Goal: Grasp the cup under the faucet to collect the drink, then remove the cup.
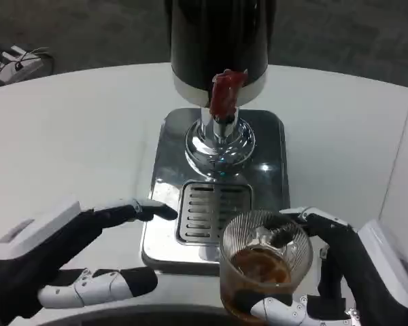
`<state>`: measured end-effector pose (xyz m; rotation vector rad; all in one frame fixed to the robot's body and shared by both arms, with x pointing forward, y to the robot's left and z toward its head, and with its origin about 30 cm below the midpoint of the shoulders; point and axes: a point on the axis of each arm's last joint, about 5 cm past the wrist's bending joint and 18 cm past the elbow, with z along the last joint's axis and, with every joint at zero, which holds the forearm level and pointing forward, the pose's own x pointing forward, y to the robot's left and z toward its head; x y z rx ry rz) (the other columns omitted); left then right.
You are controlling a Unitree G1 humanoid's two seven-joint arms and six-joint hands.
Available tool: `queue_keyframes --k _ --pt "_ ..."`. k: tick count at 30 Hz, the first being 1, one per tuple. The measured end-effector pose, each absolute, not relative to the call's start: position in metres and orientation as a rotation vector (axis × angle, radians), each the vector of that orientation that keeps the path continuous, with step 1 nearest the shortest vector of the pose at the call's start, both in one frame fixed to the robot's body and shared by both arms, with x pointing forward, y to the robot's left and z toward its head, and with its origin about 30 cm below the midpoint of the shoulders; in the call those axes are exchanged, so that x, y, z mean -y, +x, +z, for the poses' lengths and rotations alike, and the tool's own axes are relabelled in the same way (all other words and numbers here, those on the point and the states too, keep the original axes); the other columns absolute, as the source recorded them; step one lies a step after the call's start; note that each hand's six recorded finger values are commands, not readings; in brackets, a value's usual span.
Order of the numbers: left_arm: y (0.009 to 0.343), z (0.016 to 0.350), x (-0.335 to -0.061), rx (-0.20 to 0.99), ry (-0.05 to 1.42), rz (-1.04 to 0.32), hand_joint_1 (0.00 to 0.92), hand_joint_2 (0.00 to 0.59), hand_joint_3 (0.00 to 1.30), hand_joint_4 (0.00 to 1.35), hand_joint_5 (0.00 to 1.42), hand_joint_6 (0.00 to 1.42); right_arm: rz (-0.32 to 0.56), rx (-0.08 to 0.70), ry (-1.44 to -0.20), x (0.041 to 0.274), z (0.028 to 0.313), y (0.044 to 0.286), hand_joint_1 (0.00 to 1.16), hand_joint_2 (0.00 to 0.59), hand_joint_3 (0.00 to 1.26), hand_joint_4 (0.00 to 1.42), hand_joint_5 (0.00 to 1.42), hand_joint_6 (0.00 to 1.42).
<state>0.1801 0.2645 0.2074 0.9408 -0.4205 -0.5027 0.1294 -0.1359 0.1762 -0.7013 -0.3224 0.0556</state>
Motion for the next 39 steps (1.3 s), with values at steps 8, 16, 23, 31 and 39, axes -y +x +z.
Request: queue_keyframes --k 8,16,23,31,39 --pt "0.169 0.207 -0.256 0.411 1.024 -0.550 0.000 0.058 0.20 0.05 0.08 0.13 0.105 0.351 -0.724 0.140 0.185 0.127 0.74 0.164 1.00 1.12 1.31 1.24" --pt "0.161 0.205 -0.255 0.402 1.067 -0.543 0.000 0.063 0.10 0.00 0.00 0.08 0.127 0.385 -0.739 0.143 0.192 0.133 0.74 0.158 1.00 1.12 1.31 1.24" --pt "0.158 0.207 -0.254 0.425 1.102 -0.524 0.000 0.064 0.02 0.00 0.00 0.02 0.141 0.419 -0.731 0.142 0.197 0.138 0.75 0.157 1.01 1.13 1.31 1.24" --pt "0.149 0.208 -0.252 0.437 1.150 -0.530 0.000 0.063 0.00 0.00 0.00 0.00 0.162 0.424 -0.730 0.141 0.199 0.138 0.75 0.157 1.01 1.12 1.31 1.24" --pt "0.138 0.208 -0.250 0.440 1.174 -0.559 0.000 0.060 0.00 0.00 0.00 0.00 0.182 0.453 -0.716 0.141 0.205 0.134 0.75 0.157 1.01 1.12 1.31 1.24"
